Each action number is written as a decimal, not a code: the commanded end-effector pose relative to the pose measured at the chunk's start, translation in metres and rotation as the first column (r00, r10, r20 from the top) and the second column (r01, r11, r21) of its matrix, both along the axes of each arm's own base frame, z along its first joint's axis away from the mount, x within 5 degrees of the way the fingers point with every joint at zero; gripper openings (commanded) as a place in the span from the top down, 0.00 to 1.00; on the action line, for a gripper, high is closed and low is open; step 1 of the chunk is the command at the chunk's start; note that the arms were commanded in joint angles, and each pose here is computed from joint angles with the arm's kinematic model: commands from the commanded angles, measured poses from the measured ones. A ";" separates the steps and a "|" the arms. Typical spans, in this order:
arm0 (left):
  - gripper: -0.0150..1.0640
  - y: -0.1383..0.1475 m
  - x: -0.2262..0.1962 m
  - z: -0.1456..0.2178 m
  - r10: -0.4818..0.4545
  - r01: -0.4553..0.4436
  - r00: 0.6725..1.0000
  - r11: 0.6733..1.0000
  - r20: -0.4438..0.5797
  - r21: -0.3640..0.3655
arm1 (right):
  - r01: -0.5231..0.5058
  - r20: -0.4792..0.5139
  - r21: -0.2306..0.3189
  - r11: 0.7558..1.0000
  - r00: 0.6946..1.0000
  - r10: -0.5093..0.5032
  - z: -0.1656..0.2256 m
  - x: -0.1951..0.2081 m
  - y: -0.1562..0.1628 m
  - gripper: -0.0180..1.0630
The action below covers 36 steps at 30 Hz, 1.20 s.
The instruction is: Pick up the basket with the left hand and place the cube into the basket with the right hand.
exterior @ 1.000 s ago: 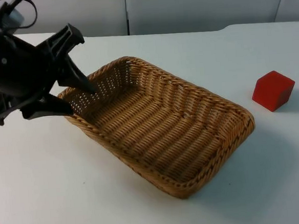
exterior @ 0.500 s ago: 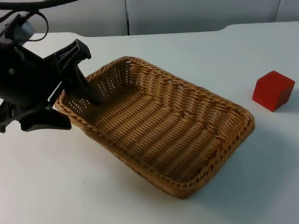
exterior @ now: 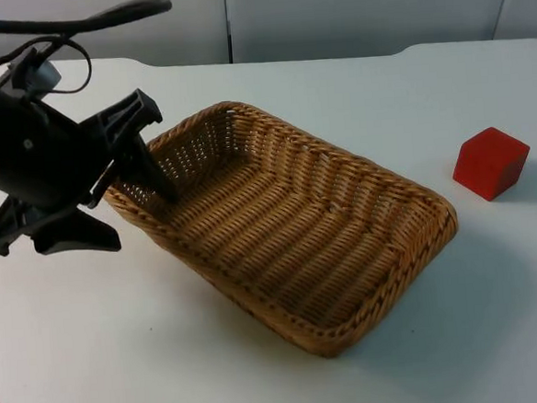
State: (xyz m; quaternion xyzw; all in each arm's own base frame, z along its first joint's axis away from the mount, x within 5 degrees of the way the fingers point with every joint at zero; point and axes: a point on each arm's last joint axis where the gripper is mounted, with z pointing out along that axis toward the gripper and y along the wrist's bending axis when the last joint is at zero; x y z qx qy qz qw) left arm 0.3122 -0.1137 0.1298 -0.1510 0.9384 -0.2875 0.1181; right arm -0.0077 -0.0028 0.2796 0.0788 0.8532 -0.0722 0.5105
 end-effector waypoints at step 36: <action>0.99 -0.007 0.025 -0.037 0.022 -0.022 0.999 1.000 -0.045 -0.013 | -0.006 0.009 0.001 1.000 1.000 0.006 -0.001 0.000 0.000 0.99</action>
